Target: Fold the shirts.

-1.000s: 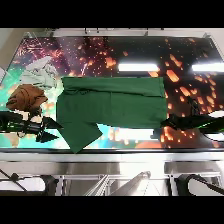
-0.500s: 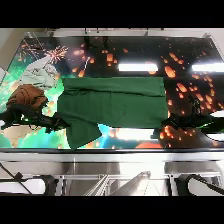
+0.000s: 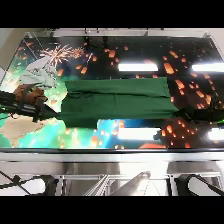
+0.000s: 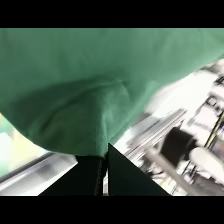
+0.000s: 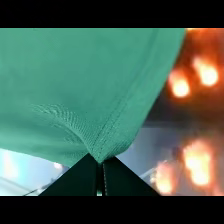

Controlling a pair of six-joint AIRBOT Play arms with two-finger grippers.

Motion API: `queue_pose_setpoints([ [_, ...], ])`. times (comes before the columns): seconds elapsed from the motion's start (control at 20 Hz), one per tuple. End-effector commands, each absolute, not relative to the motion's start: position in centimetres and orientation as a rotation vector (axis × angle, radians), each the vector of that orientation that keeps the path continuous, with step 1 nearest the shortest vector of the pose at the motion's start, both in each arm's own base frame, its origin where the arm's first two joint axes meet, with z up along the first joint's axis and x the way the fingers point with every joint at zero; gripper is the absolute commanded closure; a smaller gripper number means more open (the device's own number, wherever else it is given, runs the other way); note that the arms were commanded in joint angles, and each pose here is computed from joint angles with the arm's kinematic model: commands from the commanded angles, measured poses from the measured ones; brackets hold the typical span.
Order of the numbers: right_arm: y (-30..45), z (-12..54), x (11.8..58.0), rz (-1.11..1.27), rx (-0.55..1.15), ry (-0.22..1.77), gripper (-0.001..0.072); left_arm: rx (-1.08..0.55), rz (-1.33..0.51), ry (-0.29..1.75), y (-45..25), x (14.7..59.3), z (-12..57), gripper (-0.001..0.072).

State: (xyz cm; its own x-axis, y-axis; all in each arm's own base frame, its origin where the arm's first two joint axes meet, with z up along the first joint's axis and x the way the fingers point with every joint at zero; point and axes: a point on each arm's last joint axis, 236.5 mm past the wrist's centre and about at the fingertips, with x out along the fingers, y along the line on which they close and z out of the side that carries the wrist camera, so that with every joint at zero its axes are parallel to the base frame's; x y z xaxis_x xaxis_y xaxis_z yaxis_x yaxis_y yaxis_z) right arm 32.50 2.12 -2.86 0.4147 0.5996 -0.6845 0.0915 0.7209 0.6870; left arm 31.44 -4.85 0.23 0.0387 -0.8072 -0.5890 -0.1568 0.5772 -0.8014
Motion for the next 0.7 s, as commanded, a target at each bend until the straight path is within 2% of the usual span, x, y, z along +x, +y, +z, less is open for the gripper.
queue_pose_setpoints([
  [0.0, 2.8, -2.2, 33.9, 0.39, 0.751, 1.091, 0.0688, -0.941, -0.707, 1.414, -5.9, 33.3, 3.6, 0.0677],
  [0.25, 3.6, -3.3, 39.4, 0.38, 0.785, 1.006, 0.0688, -0.89, -0.749, 1.482, -9.1, 38.4, 1.1, 0.0677],
  [0.5, 0.3, -3.2, 46.7, 0.33, 0.733, 0.923, 0.0687, -0.891, -0.659, 1.407, -6.7, 46.4, 1.1, 0.0677],
  [0.65, -0.6, -4.8, 49.5, 0.334, 0.734, 0.928, 0.0687, -0.932, -0.614, 1.415, -5.6, 49.1, -0.6, 0.0677],
])
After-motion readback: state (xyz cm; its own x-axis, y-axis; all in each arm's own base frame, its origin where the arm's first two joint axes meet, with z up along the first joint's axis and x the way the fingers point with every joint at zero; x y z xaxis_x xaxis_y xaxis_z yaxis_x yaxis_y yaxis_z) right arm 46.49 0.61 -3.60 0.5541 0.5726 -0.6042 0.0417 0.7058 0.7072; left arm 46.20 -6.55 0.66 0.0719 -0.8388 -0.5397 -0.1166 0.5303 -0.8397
